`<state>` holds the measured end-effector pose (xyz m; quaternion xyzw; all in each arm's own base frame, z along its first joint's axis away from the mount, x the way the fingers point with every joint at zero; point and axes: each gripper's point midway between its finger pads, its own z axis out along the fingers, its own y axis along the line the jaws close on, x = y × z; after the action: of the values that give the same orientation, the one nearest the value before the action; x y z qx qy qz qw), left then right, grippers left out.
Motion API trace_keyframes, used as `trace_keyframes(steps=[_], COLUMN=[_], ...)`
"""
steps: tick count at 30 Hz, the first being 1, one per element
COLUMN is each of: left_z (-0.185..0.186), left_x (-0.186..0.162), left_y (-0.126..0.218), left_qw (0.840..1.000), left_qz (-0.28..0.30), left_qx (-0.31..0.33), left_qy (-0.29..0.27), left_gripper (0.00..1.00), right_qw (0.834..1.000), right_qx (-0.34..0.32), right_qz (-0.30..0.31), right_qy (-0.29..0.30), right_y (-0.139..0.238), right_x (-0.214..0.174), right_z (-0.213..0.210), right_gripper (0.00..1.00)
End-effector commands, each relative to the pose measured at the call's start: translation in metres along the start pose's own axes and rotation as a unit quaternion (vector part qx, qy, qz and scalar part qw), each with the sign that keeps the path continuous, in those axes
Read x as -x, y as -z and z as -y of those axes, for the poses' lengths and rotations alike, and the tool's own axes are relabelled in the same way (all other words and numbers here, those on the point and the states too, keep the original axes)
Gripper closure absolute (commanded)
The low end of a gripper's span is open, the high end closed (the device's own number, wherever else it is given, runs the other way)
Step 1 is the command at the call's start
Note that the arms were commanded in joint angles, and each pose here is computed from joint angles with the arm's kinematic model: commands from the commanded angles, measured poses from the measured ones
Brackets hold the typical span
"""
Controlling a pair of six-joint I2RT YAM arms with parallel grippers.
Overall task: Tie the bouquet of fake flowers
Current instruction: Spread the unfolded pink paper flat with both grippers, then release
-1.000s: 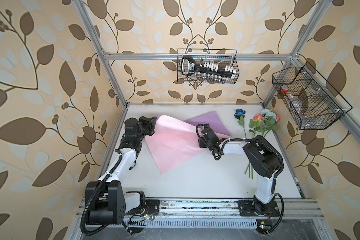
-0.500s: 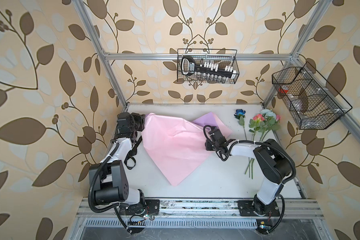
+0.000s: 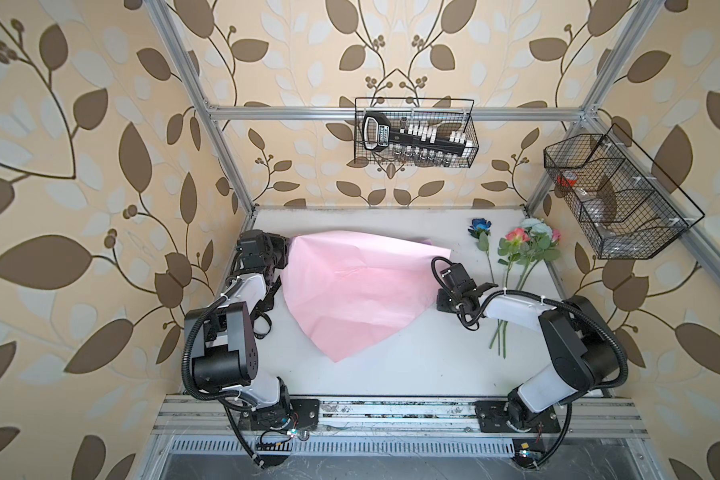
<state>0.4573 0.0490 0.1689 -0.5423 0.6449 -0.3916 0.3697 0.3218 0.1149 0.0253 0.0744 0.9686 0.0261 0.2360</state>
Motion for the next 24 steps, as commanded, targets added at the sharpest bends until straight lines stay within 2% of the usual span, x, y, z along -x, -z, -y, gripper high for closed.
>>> trace_keyframes(steps=[1, 6, 11, 18, 24], left_z=[-0.01, -0.026, -0.045, -0.05, -0.044], left_x=[0.009, 0.012, 0.018, 0.018, 0.023], left_y=[-0.004, -0.008, -0.014, -0.03, -0.022], left_qw=[1.0, 0.999, 0.995, 0.995, 0.995], left_qz=[0.017, 0.024, 0.042, 0.029, 0.049], left_qx=[0.01, 0.043, 0.079, 0.087, 0.086], left_qy=[-0.009, 0.015, 0.033, 0.033, 0.001], left_gripper=[1.0, 1.0, 1.0, 1.0, 1.0], right_qw=[1.0, 0.995, 0.994, 0.995, 0.994], right_qx=[0.017, 0.086, 0.101, 0.093, 0.099], right_qz=[0.003, 0.042, 0.045, 0.01, -0.04], right_qy=[-0.002, -0.004, 0.009, 0.043, 0.012], right_y=[0.025, 0.049, 0.041, -0.008, -0.047], right_x=[0.008, 0.041, 0.066, 0.078, 0.068], right_z=[-0.002, -0.033, -0.054, -0.071, -0.058], right_gripper=[0.5, 0.47, 0.46, 0.44, 0.44])
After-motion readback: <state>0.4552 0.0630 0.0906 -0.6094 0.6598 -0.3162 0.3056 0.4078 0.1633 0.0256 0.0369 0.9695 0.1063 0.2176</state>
